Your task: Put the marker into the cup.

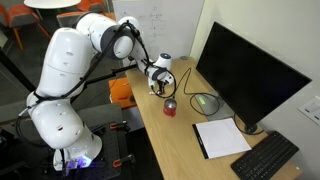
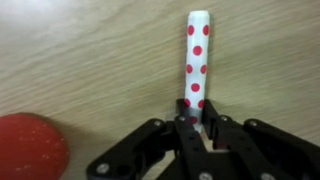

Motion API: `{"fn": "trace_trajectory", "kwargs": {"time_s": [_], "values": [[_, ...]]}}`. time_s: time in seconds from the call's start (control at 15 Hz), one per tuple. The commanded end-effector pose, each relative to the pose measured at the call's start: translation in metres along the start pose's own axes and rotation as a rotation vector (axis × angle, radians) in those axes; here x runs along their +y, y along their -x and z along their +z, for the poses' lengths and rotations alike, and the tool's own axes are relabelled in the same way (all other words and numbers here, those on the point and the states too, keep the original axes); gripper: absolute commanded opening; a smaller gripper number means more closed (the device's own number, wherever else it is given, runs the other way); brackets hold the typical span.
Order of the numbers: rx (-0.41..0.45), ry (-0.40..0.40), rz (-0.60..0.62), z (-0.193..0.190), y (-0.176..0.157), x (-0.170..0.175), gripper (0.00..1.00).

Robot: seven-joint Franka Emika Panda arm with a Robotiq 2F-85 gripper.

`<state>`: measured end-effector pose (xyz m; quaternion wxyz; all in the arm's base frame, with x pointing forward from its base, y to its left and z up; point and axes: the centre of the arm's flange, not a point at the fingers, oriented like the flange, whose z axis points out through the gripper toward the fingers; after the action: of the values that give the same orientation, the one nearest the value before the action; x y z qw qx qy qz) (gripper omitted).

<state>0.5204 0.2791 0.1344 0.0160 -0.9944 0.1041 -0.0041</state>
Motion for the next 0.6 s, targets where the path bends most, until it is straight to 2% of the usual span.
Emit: {"fn": "trace_trajectory", "kwargs": {"time_s": [0.0,0.2,0.53], "values": [[0.087,-0.010,0.032,-0.024,0.001,0.016,0.05],[0.252,-0.024,0.078,-0.058,-0.013,0.037,0.05],[0.461,0.032,0.114,-0.110,-0.017,0.059,0.05]]}}
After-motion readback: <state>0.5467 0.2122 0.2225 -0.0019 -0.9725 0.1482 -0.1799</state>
